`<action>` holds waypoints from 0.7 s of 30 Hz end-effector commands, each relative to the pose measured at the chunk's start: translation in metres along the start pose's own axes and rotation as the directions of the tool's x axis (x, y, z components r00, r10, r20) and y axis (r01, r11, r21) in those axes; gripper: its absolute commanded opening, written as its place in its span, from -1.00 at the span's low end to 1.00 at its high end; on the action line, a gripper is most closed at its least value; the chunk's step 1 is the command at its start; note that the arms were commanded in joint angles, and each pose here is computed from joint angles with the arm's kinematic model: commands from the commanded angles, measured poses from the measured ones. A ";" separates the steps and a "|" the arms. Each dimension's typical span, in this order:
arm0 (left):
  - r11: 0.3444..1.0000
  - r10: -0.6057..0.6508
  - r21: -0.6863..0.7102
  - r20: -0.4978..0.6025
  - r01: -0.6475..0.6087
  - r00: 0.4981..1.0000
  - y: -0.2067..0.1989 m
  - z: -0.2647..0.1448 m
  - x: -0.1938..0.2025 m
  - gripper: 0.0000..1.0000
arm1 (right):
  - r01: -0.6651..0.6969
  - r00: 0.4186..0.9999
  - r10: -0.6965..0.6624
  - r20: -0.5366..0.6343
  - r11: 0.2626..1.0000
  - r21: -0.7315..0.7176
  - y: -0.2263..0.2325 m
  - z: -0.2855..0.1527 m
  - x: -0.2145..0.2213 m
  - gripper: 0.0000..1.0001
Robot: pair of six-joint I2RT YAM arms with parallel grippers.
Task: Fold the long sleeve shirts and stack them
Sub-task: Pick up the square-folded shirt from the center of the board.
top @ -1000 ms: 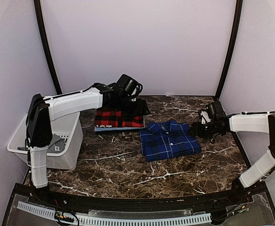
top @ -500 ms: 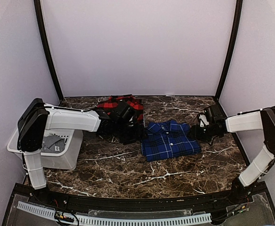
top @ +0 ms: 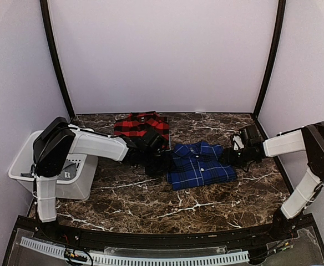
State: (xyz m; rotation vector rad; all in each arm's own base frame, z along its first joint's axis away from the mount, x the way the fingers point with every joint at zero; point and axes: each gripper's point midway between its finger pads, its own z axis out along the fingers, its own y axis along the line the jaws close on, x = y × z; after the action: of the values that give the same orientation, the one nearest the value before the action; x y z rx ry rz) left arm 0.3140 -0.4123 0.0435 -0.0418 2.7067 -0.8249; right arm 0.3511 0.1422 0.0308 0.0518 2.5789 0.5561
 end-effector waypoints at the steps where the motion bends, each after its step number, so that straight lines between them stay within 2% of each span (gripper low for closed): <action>1: 1.000 -0.002 0.021 -0.012 0.002 1.000 -0.010 0.007 0.004 0.36 | -0.031 0.999 0.029 -0.035 0.999 -0.040 0.001 0.008 0.012 0.18; 7: 0.997 -0.016 0.075 -0.044 0.020 0.999 -0.023 0.015 0.010 -0.02 | -0.037 0.999 0.034 -0.040 0.997 -0.066 0.007 0.005 0.014 0.04; 14: 0.988 -0.026 0.147 -0.076 0.037 0.997 -0.043 0.022 0.014 -0.39 | -0.038 0.999 0.034 -0.039 0.994 -0.104 0.013 0.003 0.017 -0.23; 16: 0.985 -0.028 0.168 -0.084 0.042 0.996 -0.048 0.021 0.014 -0.61 | -0.038 0.999 0.033 -0.042 0.993 -0.114 0.015 0.003 0.018 -0.39; 21: 0.973 0.011 0.231 -0.078 0.007 0.997 -0.070 0.016 0.010 -0.96 | -0.030 0.999 0.027 -0.029 0.993 -0.112 0.016 -0.005 0.016 -0.90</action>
State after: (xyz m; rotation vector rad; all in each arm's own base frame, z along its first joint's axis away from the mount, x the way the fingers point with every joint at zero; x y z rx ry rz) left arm 0.3074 -0.4534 0.0347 -0.0494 2.7344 -1.0207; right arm 0.3395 0.1553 0.0258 0.0596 2.5850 0.6909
